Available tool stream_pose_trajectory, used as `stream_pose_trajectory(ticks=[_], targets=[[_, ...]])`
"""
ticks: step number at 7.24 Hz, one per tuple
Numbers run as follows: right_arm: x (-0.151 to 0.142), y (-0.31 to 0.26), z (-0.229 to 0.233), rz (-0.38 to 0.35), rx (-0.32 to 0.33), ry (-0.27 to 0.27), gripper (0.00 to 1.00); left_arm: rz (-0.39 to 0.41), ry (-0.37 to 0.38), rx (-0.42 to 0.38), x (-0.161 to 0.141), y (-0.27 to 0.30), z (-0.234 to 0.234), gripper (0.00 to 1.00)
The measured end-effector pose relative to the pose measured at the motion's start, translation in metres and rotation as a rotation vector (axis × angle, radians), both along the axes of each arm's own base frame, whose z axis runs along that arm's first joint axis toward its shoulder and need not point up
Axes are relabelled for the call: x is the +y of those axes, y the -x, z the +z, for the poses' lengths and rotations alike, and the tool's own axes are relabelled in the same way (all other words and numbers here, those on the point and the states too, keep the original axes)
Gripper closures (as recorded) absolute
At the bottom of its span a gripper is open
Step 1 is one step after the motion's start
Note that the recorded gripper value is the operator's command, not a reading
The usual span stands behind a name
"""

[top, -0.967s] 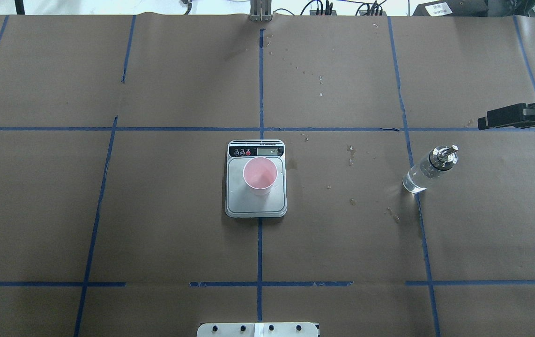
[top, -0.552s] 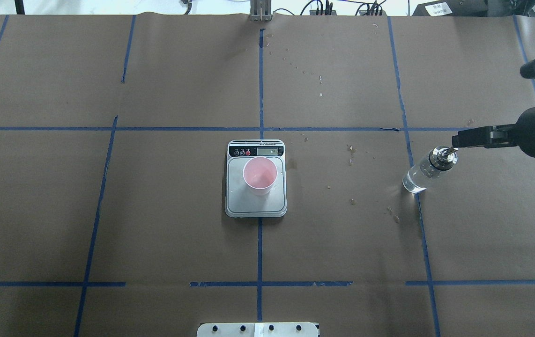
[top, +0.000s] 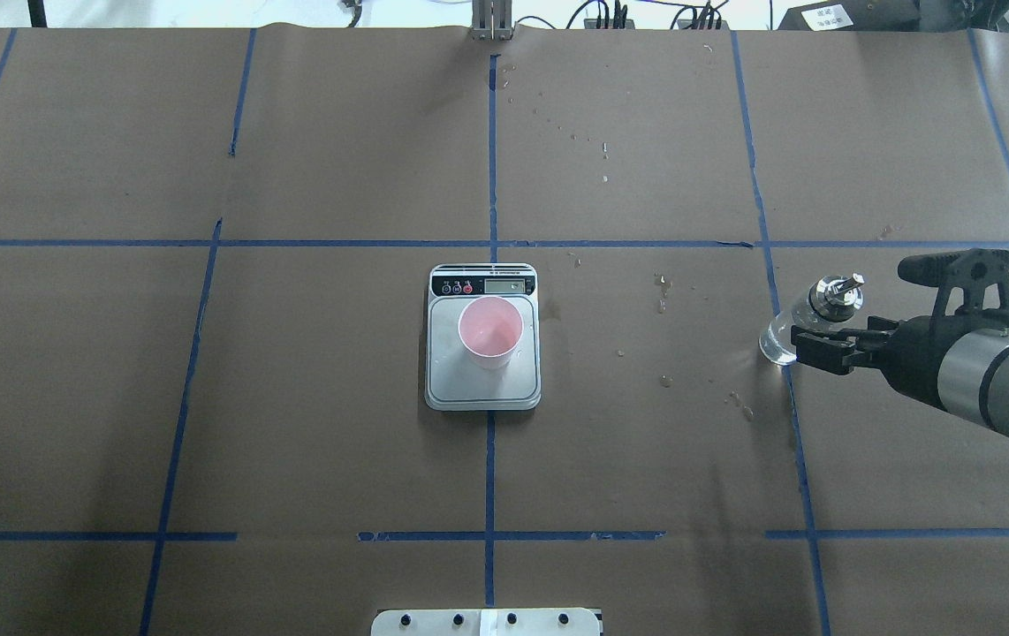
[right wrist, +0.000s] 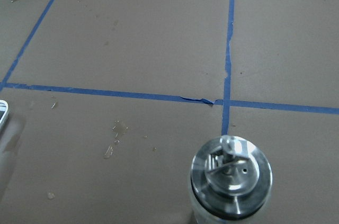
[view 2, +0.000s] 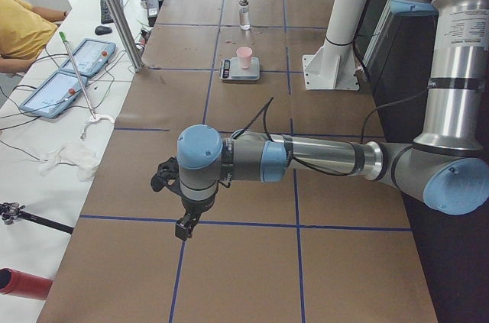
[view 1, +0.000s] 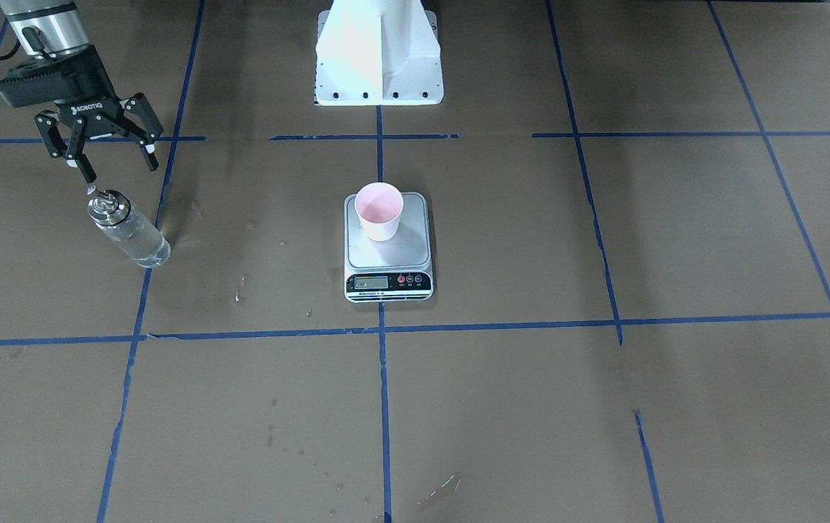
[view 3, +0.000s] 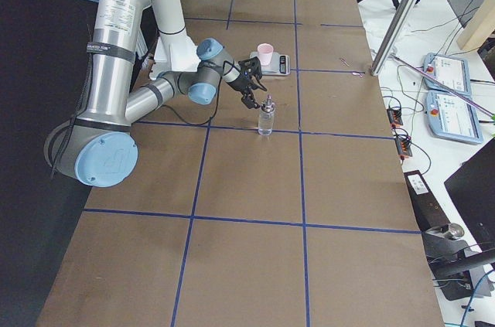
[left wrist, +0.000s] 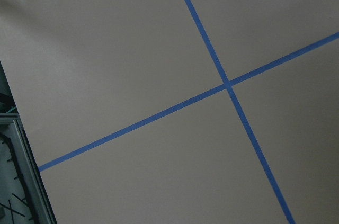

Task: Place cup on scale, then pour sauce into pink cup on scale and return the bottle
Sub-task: 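Reach the right gripper to the glass sauce bottle and grasp it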

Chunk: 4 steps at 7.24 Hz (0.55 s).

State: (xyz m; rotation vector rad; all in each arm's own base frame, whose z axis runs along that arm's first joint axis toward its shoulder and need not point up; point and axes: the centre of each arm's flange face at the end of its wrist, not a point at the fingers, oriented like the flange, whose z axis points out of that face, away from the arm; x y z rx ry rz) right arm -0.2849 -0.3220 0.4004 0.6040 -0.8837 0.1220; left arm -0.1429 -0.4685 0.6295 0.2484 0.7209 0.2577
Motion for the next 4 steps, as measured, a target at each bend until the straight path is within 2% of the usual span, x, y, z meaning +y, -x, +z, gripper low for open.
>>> stream_pose_trajectory(ticks=[4], targets=[[0.006, 0.026, 0.040, 0.053, 0.011, -0.072, 0.00, 0.083, -0.019, 0.011, -0.009, -0.048, 0.000, 0.00]])
